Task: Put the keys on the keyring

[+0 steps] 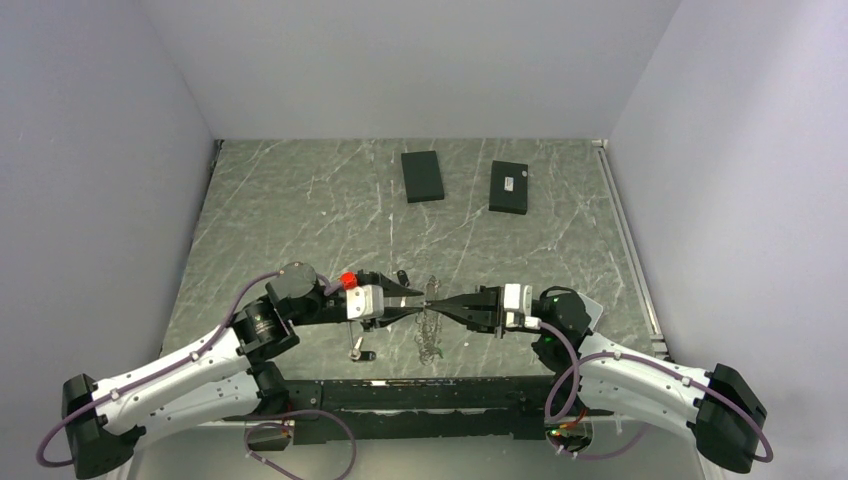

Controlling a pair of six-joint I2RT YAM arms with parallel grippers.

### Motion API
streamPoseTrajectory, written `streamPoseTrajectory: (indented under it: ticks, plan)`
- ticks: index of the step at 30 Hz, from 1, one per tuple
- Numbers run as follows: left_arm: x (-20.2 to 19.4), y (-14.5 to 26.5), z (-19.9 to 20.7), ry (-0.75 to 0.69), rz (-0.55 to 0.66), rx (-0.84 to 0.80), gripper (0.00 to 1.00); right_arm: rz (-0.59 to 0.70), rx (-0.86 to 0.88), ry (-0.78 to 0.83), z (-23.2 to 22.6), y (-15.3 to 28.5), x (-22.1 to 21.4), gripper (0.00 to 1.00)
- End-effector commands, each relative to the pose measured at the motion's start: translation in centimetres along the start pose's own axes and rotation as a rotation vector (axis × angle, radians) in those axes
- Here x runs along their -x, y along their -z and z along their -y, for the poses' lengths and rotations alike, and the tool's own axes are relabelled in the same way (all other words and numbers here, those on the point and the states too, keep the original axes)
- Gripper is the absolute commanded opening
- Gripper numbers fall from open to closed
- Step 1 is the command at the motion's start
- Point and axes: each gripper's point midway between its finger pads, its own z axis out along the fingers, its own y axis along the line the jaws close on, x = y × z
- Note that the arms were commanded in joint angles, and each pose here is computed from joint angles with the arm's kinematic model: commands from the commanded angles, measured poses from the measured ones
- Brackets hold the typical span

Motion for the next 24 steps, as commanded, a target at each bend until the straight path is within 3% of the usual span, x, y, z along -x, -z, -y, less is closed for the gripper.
streamPoseTrajectory:
  ticks: [1,5,18,24]
  plan:
    - [2.0,-0.4,0.0,-0.025,0.078,-0.02,0.32,0.102,-0.008,0.058,0.6,-0.5,3.3,0.0]
    - [2.5,-0.3,0.1,-0.032,0.092,-0.024,0.27,0.097,-0.006,0.055,0.6,-0.5,3.1,0.0]
    - [3.4,0.0,0.5,-0.034,0.122,-0.041,0.31,0.074,0.005,0.033,0.5,-0.7,2.5,0.0]
    - [3.4,-0.3,0.6,-0.03,0.13,-0.051,0.25,0.07,0.011,0.028,0.4,-0.8,2.4,0.0]
